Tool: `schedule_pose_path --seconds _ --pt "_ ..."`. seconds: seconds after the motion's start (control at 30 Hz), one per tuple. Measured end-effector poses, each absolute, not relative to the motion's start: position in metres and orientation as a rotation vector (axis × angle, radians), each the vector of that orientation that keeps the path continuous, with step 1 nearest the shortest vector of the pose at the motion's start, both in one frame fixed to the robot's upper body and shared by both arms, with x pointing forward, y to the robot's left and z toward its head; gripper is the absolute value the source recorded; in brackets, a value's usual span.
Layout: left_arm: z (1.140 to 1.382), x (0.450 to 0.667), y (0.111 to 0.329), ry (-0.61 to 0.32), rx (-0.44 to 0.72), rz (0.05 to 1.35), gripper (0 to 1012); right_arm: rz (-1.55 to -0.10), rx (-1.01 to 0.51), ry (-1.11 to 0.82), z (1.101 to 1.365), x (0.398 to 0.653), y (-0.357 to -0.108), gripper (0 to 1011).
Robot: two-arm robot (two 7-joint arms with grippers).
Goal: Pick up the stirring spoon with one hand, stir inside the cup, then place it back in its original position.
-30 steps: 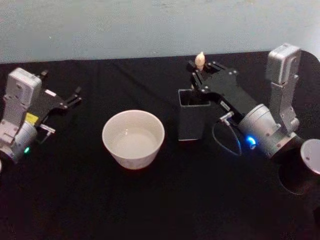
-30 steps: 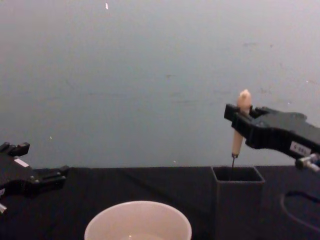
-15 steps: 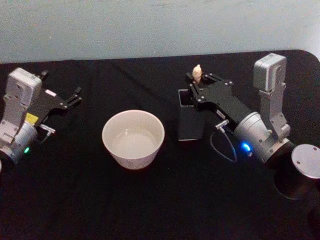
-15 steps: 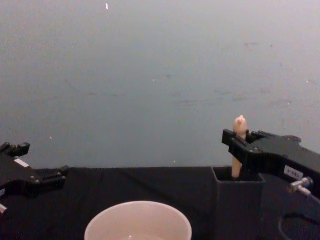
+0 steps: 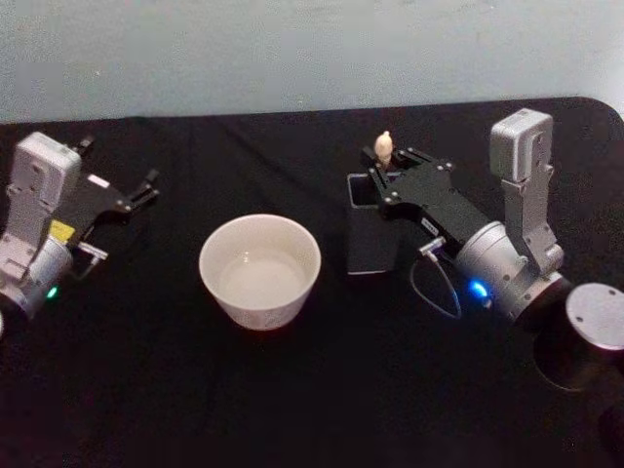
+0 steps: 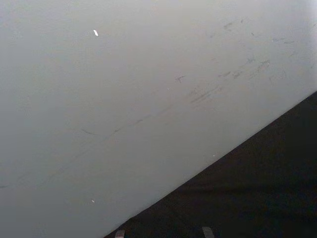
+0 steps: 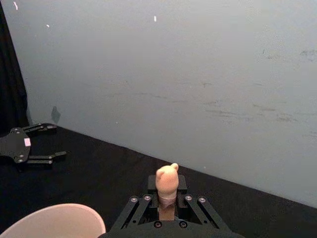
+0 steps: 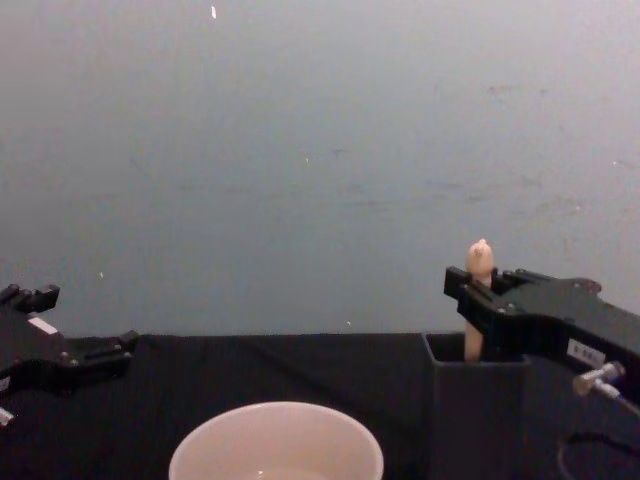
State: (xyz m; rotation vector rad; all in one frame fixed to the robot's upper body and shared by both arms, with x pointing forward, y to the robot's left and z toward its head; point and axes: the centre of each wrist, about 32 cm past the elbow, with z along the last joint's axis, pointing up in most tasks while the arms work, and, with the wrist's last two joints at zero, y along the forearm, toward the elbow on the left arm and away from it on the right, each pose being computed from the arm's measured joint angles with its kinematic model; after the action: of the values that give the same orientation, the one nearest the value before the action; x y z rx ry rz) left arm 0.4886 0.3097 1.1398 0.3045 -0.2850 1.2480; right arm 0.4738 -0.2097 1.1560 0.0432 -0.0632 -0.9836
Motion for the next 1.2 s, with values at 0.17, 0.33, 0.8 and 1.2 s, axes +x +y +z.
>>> schedule_pose_path --seconds 0.17,0.33,0.8,1.2 --pt "1.1398 0.4886 0.3097 -0.285 0.304 1.248 1001 -0.983 0.045 -0.063 1.1563 0.4737 -0.2098 227" --pt "1.1398 0.4886 0.3097 -0.285 0.304 1.248 1001 -0.983 0.047 -0.063 1.1564 0.4736 -0.2098 411" --pt "1.1398 0.4886 0.3097 -0.285 0.304 1.248 1001 -0.982 0.049 -0.063 1.1568 0.4736 -0.2098 821" --pt "1.1398 0.4886 0.3097 -0.285 0.304 1.248 1001 -0.981 0.05 -0.062 1.1569 0.4736 -0.2098 1000"
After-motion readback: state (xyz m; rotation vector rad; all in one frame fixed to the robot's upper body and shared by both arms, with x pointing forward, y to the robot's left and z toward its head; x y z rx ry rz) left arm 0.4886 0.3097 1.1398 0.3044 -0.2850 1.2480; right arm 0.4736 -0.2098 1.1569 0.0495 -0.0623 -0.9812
